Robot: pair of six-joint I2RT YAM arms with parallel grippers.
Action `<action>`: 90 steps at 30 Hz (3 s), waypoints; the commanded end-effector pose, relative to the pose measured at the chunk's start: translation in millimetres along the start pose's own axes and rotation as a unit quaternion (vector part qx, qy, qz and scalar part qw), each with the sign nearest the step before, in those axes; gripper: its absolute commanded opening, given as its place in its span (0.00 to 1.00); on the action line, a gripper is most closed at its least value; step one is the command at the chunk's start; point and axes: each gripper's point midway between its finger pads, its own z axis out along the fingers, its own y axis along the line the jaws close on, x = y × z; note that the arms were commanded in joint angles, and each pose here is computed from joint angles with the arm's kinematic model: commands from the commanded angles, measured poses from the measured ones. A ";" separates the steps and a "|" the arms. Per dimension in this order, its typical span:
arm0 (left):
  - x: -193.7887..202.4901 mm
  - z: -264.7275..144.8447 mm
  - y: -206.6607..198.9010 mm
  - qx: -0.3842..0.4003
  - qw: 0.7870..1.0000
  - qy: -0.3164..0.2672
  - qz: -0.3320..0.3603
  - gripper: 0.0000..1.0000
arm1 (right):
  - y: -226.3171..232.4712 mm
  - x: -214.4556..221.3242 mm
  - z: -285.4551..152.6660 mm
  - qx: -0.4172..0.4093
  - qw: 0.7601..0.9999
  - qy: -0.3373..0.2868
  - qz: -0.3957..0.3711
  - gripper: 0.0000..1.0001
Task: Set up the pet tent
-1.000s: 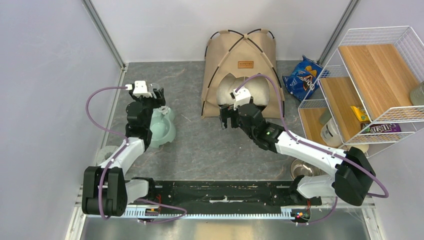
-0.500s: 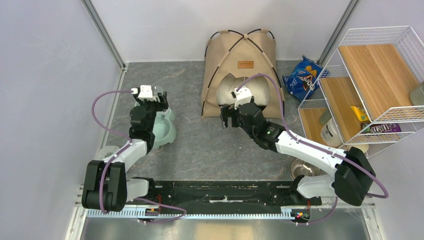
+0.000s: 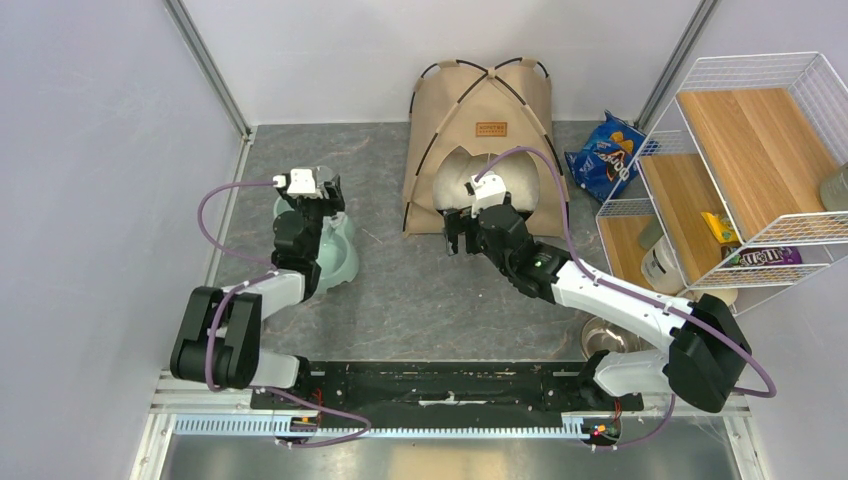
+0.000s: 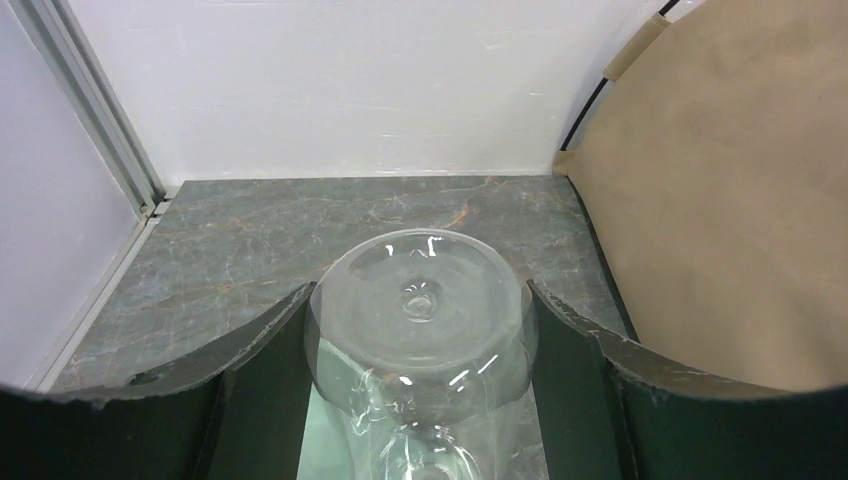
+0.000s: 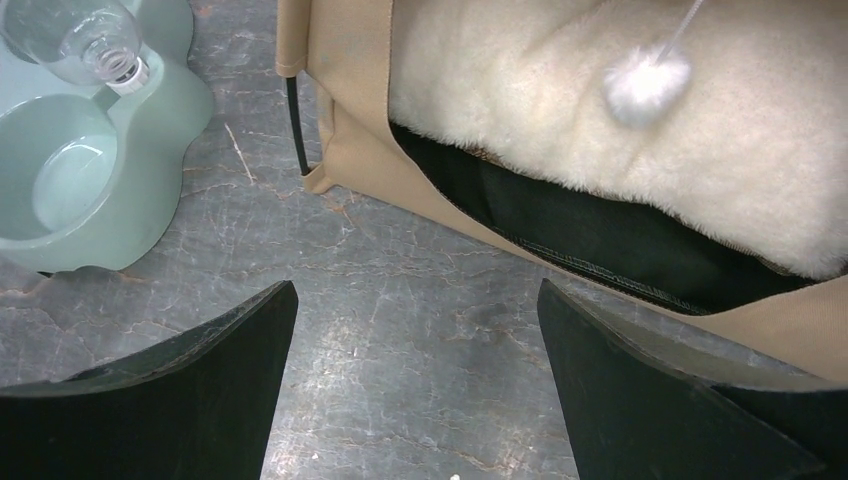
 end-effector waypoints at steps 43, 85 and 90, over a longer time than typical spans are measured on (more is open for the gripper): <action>-47.8 -13.7 4.5 -0.055 0.997 0.038 -0.037 0.88 | -71.8 37.6 -43.3 0.144 0.977 0.127 0.098 0.97; -168.6 -74.4 -4.5 -0.025 0.986 0.044 -0.156 0.87 | -192.0 223.5 -168.1 0.505 0.725 0.326 0.336 0.54; -171.9 -75.8 -3.1 -0.026 0.987 0.042 -0.151 0.87 | -194.6 217.3 -160.1 0.500 0.733 0.324 0.328 0.22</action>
